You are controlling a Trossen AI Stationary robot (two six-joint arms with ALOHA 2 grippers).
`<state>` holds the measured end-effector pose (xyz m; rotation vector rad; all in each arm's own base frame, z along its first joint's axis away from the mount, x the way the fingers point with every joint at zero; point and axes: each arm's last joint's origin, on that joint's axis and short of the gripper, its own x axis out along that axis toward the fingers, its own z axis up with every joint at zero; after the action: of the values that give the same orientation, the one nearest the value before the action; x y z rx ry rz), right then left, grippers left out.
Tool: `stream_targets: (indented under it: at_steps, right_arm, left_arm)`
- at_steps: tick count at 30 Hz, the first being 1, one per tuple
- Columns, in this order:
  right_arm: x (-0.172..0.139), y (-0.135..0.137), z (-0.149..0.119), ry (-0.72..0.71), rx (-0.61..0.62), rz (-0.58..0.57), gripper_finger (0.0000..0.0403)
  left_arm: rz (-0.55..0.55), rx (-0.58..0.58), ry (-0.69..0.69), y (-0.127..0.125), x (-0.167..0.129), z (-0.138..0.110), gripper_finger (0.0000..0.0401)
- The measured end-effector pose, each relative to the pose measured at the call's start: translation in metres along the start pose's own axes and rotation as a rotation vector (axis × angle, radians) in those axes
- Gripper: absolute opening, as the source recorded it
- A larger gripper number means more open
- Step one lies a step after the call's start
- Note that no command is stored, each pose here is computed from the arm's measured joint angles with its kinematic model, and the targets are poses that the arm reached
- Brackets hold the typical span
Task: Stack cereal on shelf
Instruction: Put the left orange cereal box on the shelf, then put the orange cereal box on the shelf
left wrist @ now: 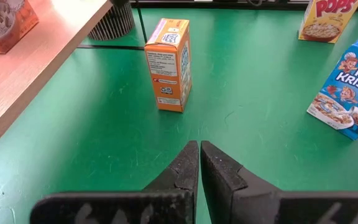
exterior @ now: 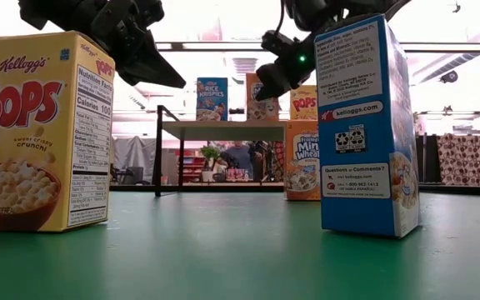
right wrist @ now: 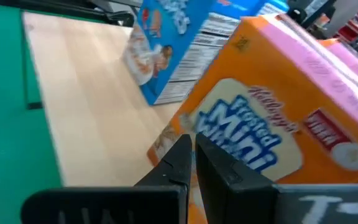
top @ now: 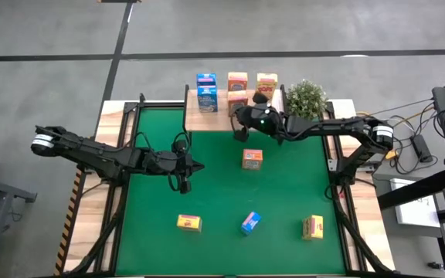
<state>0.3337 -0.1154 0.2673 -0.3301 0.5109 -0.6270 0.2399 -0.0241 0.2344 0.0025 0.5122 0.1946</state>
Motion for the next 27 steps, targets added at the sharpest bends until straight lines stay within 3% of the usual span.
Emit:
stream_targets:
  at_steps: [11,21,27]
  right_arm:
    - [0.008,-0.020,-0.005,-0.020,0.059,0.008,0.0012]
    - [0.006,-0.015,-0.002,-0.028,0.049,0.022,0.0012]
    - [-0.014,-0.004,0.011,-0.076,0.057,0.063,0.0012]
  left_arm:
    - [0.000,0.000,0.000,0.000,0.000,0.000,0.0000]
    - [0.000,0.000,0.000,0.000,0.000,0.000,0.0000]
    - [0.000,0.000,0.000,0.000,0.000,0.000,0.0000]
